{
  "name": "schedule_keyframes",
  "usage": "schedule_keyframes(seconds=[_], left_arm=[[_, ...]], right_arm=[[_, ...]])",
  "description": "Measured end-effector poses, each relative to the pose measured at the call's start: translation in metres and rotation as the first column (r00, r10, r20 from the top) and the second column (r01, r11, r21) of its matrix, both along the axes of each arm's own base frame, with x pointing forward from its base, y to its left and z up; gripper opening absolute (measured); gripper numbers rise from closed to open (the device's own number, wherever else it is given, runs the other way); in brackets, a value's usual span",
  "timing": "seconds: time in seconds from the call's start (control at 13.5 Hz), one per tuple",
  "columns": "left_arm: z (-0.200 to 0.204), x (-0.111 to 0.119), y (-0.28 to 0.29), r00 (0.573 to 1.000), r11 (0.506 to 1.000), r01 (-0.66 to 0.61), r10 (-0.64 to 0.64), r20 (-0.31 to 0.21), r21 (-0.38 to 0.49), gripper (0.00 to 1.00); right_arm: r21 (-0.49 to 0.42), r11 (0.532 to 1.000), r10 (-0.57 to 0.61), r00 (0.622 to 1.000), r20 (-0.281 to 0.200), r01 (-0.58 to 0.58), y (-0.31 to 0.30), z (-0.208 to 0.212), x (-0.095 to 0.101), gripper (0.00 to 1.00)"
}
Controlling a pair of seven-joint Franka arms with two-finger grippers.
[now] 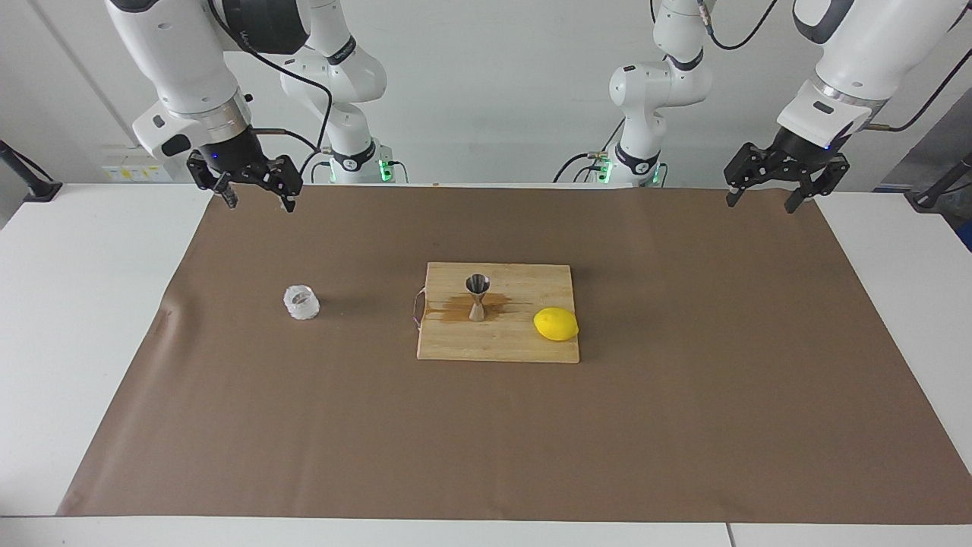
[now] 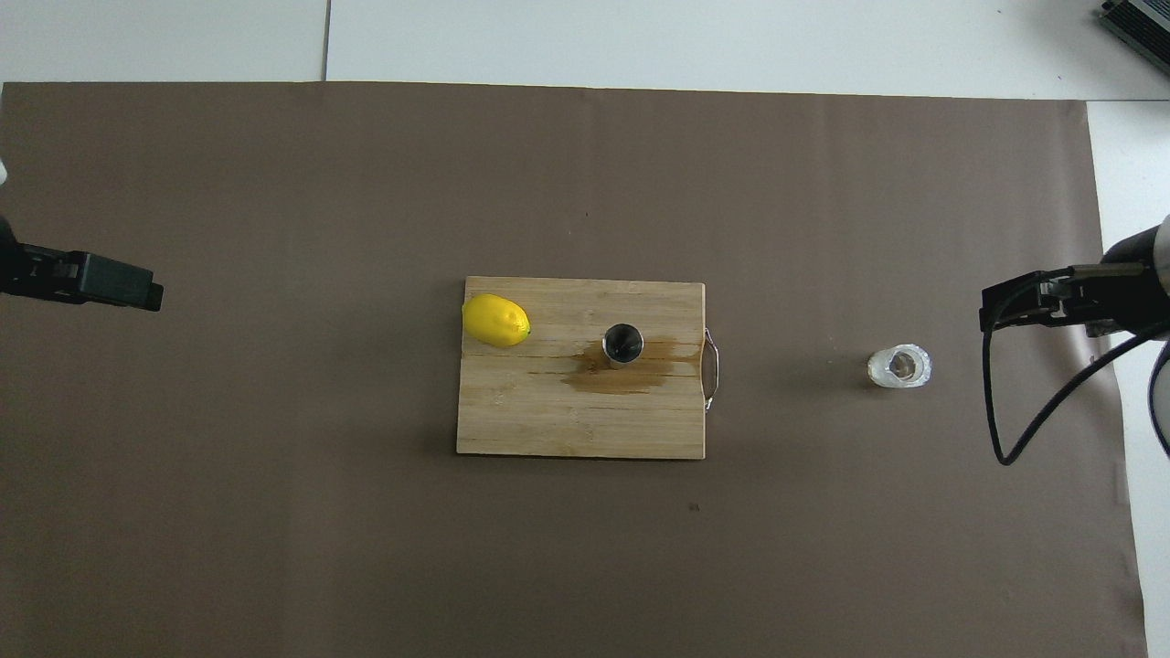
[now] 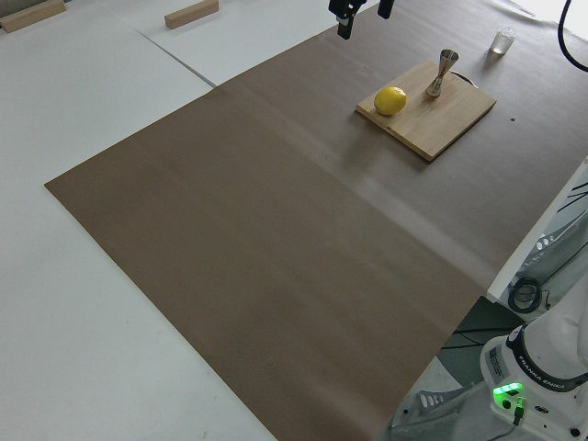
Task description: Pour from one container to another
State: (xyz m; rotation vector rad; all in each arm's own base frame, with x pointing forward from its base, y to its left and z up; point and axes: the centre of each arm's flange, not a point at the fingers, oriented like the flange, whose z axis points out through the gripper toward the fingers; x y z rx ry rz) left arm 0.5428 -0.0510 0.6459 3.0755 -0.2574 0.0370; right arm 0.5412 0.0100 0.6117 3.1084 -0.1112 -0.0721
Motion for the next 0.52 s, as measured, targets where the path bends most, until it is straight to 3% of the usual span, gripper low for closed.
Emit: schedule_keyframes(seconds=[0.52], left_arm=[[-0.0014,-0.0002,0.0021,1.0,1.0,0.004,-0.004,-0.009,0.002,1.0]], right_arm=[[0.0,1.0,0.003,1.0,0.0,-0.003,0.0007,0.0,0.0,1.0]])
